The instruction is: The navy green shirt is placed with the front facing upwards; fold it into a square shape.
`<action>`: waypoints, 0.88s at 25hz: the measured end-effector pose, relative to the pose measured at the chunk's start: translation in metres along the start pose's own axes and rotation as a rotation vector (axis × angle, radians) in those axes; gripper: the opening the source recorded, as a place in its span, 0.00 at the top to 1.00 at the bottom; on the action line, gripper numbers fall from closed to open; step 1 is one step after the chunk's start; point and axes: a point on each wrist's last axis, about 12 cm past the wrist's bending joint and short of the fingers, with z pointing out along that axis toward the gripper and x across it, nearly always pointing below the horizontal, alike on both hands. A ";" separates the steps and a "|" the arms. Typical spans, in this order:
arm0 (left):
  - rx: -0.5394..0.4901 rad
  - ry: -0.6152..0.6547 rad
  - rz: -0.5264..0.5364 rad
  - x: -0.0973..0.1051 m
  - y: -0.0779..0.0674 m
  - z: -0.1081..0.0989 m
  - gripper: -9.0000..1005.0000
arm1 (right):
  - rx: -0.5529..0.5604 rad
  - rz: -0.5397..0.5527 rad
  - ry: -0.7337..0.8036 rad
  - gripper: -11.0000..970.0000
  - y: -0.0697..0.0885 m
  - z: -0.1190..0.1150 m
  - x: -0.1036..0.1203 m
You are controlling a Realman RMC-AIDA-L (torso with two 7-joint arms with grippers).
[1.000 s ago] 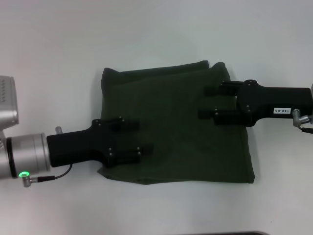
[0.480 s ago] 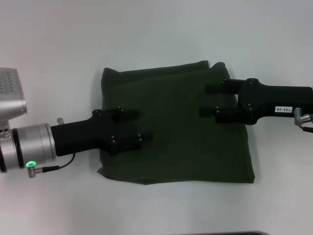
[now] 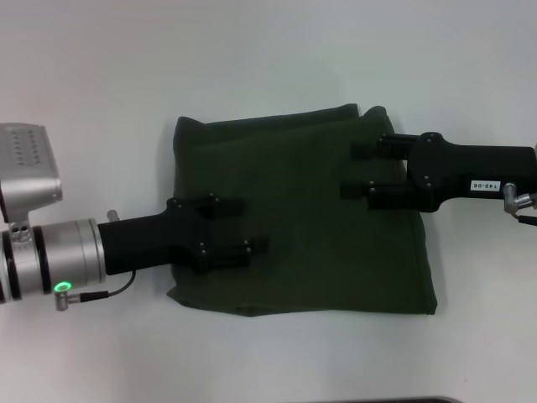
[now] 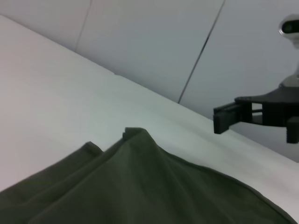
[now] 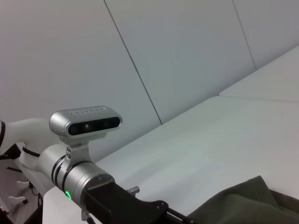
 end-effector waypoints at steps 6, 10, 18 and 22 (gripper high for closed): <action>0.016 0.026 0.002 0.003 -0.002 0.003 0.22 | 0.001 0.002 -0.001 0.15 0.000 -0.001 0.001; 0.017 0.039 0.002 0.004 -0.002 0.005 0.22 | 0.001 0.003 -0.001 0.15 0.000 -0.001 0.001; 0.119 -0.071 0.039 -0.010 -0.013 -0.009 0.22 | 0.000 0.004 -0.008 0.15 0.001 -0.002 0.001; 0.153 -0.183 0.067 -0.018 -0.019 -0.026 0.22 | -0.004 0.002 -0.008 0.15 0.001 -0.002 0.000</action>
